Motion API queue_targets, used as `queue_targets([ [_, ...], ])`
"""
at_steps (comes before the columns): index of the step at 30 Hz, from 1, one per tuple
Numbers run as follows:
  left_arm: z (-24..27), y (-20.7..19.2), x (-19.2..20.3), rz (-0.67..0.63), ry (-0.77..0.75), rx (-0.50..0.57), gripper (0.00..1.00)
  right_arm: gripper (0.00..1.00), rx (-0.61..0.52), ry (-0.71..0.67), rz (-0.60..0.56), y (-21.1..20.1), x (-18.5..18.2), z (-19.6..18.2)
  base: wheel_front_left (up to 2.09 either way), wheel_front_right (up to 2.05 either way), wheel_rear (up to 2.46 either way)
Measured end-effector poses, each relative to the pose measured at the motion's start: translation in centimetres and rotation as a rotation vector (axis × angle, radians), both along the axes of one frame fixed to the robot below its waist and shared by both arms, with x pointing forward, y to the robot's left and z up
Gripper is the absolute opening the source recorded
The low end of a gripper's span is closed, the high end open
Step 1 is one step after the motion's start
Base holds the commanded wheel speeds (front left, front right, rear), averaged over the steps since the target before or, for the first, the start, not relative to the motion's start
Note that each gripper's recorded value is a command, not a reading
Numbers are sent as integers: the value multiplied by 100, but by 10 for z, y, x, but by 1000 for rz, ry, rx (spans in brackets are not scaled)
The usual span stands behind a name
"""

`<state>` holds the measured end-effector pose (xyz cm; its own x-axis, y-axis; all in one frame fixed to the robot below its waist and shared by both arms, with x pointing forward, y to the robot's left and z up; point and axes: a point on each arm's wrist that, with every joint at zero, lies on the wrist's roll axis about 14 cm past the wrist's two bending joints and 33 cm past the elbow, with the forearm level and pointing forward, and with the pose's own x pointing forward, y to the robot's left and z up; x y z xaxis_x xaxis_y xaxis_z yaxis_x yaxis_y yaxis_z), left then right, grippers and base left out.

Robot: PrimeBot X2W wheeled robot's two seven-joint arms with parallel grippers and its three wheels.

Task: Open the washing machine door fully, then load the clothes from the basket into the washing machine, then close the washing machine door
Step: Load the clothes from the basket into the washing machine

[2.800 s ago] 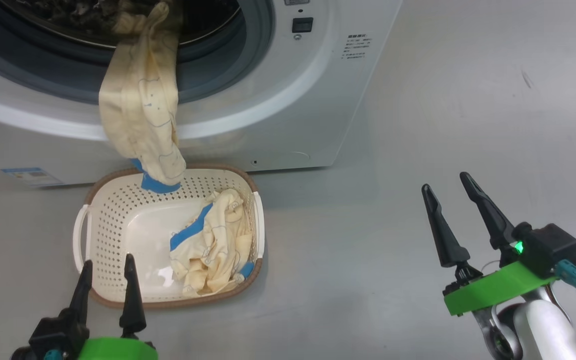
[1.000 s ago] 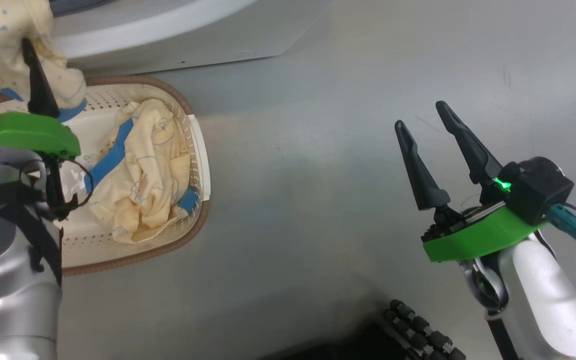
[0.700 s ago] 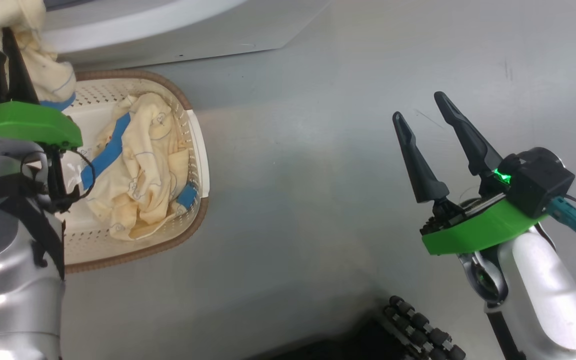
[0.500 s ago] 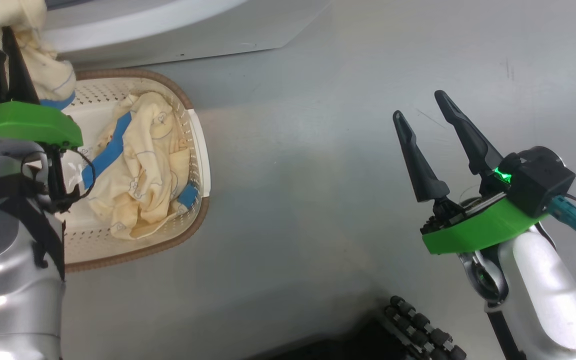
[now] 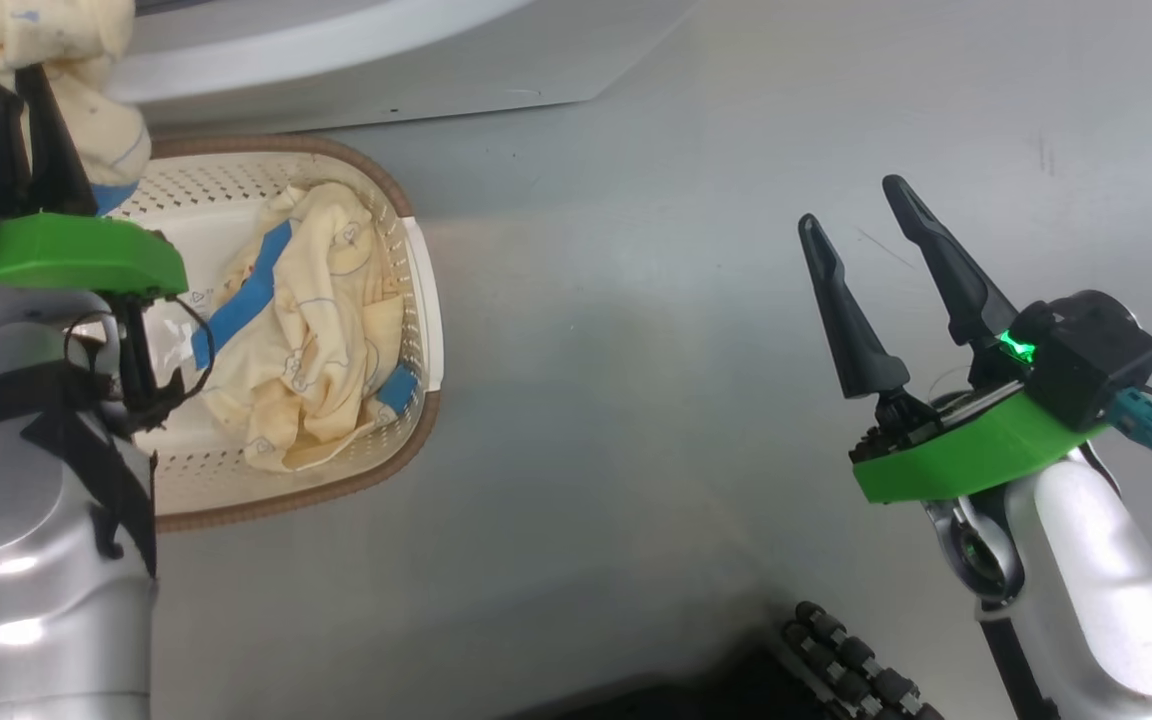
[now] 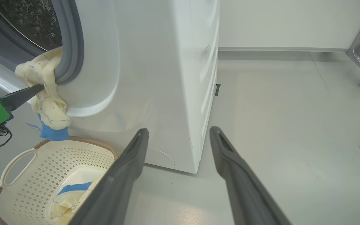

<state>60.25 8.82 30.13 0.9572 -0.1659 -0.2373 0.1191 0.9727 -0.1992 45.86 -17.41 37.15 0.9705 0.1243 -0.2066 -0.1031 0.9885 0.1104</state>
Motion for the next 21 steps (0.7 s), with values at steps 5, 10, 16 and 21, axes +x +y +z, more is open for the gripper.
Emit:
queue_targets([
  [5, 13, 2, 0, -3, -42, 14, 0, 100, 4, -6, 2, 1, 1, 1, 0, 0, 0],
  [10, 27, -1, 1, -16, -84, 25, 0, 100, 5, -14, 2, 1, 2, 4, 0, 0, 0],
  [16, 43, -11, 1, -45, -132, 20, 0, 100, 3, -24, -1, 0, 2, 9, 0, 0, 0],
  [21, 60, -17, 5, -61, -183, 17, 0, 100, 4, -31, -5, 0, 2, 12, 0, 0, 0],
])
